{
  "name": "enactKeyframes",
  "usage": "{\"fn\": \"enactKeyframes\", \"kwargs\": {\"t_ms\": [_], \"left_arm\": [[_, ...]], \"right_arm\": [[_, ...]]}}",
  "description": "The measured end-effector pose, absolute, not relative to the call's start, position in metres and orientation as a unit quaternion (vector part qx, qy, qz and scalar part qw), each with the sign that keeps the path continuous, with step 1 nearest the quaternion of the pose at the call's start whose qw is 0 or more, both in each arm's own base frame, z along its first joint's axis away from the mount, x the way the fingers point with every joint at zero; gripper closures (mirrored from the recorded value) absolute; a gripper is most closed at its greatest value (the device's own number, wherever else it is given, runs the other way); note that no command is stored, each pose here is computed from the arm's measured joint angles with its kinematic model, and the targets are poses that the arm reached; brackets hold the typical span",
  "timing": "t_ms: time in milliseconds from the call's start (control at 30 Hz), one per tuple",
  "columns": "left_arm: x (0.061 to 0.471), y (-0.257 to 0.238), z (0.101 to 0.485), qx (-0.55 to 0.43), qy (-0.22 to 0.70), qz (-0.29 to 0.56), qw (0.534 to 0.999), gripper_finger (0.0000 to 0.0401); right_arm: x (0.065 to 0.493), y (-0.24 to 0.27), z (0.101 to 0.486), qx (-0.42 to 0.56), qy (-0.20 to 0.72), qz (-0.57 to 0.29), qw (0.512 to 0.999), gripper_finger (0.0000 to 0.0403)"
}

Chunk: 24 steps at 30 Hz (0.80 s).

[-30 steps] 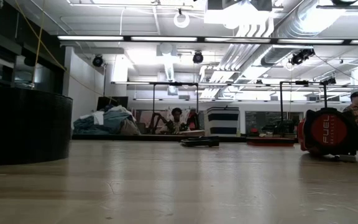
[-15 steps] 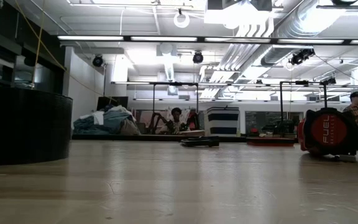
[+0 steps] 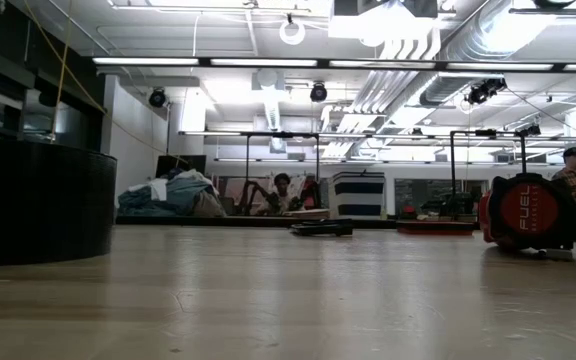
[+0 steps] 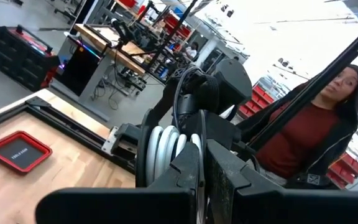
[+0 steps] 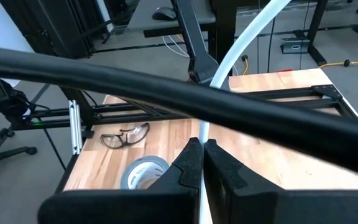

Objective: Coil cords
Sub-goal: Coil the white wire onto the black spool

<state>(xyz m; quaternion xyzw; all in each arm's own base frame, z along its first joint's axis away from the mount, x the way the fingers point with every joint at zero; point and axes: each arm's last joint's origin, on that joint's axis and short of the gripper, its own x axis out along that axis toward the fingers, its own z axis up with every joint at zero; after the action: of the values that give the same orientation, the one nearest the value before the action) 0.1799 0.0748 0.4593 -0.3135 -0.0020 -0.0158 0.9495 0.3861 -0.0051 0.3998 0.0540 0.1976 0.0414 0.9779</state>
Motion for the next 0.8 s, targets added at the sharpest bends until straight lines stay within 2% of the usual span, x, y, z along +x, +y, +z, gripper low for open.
{"fn": "enactKeyframes", "kwargs": {"t_ms": [567,800], "left_arm": [[0.179,0.073,0.46,-0.343,0.009,-0.045,0.938,0.0396],[0.18,0.077,0.466,-0.378,-0.025,-0.046,0.924,0.0396]], "right_arm": [[0.386,0.004,0.4,0.074,0.2,0.054,0.975,0.0403],[0.392,0.01,0.396,0.071,0.194,0.059,0.977,0.0403]]}}
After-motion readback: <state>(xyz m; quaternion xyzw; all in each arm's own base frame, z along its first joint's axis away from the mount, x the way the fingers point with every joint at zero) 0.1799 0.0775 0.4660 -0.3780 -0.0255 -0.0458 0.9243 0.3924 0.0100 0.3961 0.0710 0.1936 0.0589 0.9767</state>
